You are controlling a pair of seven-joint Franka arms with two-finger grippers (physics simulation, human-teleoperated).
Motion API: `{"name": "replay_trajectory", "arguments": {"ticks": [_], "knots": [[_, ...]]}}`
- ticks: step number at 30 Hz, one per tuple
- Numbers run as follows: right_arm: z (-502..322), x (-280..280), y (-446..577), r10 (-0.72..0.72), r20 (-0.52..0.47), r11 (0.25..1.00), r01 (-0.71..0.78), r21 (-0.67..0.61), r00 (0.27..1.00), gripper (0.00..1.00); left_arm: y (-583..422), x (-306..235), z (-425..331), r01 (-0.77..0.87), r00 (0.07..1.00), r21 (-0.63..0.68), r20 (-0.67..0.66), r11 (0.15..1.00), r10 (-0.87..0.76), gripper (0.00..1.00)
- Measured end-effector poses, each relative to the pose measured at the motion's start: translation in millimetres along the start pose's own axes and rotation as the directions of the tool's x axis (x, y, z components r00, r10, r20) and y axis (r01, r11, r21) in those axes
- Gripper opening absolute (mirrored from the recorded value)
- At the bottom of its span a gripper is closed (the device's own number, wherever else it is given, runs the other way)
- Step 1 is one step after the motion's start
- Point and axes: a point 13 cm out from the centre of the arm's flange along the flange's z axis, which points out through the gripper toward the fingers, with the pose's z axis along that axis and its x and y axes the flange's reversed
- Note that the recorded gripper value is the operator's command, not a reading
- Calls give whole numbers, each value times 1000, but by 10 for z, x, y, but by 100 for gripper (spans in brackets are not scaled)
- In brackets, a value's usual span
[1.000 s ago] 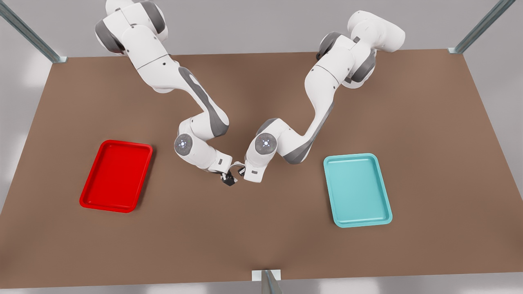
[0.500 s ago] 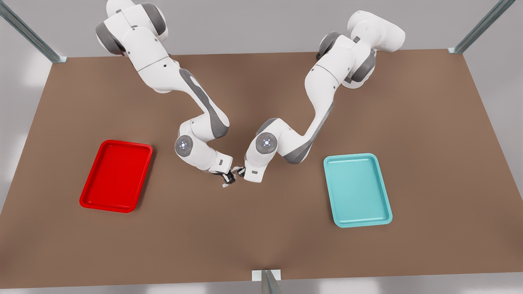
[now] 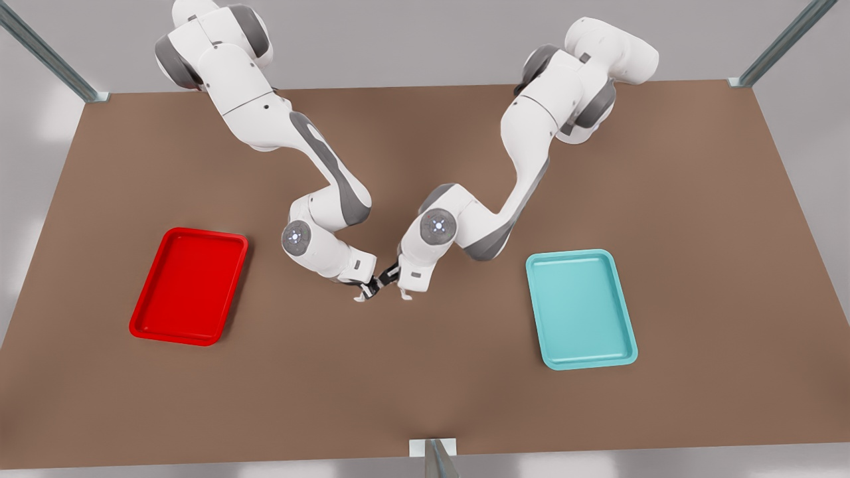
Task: Take the drainage pipe clamp from the left arm, pass it to the right arm, and place it in the plate on the right side
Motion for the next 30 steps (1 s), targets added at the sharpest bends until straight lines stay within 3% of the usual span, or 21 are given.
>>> {"name": "replay_trajectory", "arguments": {"ticks": [3,7,10,12,14,19,25,30], "knots": [[-4,4,-10,-2,0,1000,2,2,1000,21,49,-143,-284,33,999,-2,-11,999,-33,100],[-18,55,-26,2,-2,1000,-2,5,1000,21,1114,-2076,-1974,197,979,-30,61,980,-195,100],[-56,237,-14,20,-16,1000,-20,7,1000,21,2104,-2647,-2694,182,980,-163,116,970,-164,100],[-162,586,14,56,-49,998,-55,14,997,21,2956,-2532,-3013,166,982,-279,130,946,-134,100],[-400,1069,93,102,-102,995,-100,29,990,21,3358,-2516,-3255,104,993,-298,76,949,-85,100],[-1273,2572,509,232,-275,973,-218,82,933,21,3461,-2255,-3113,-146,989,-366,-85,919,124,100],[-1943,4258,1333,425,-408,904,-402,146,808,21,3492,-2122,-3061,-353,933,-367,-200,861,298,100],[-1780,4558,1932,467,-424,876,-472,101,776,21,3525,-2111,-3021,-464,883,-347,-262,815,390,100]]}}
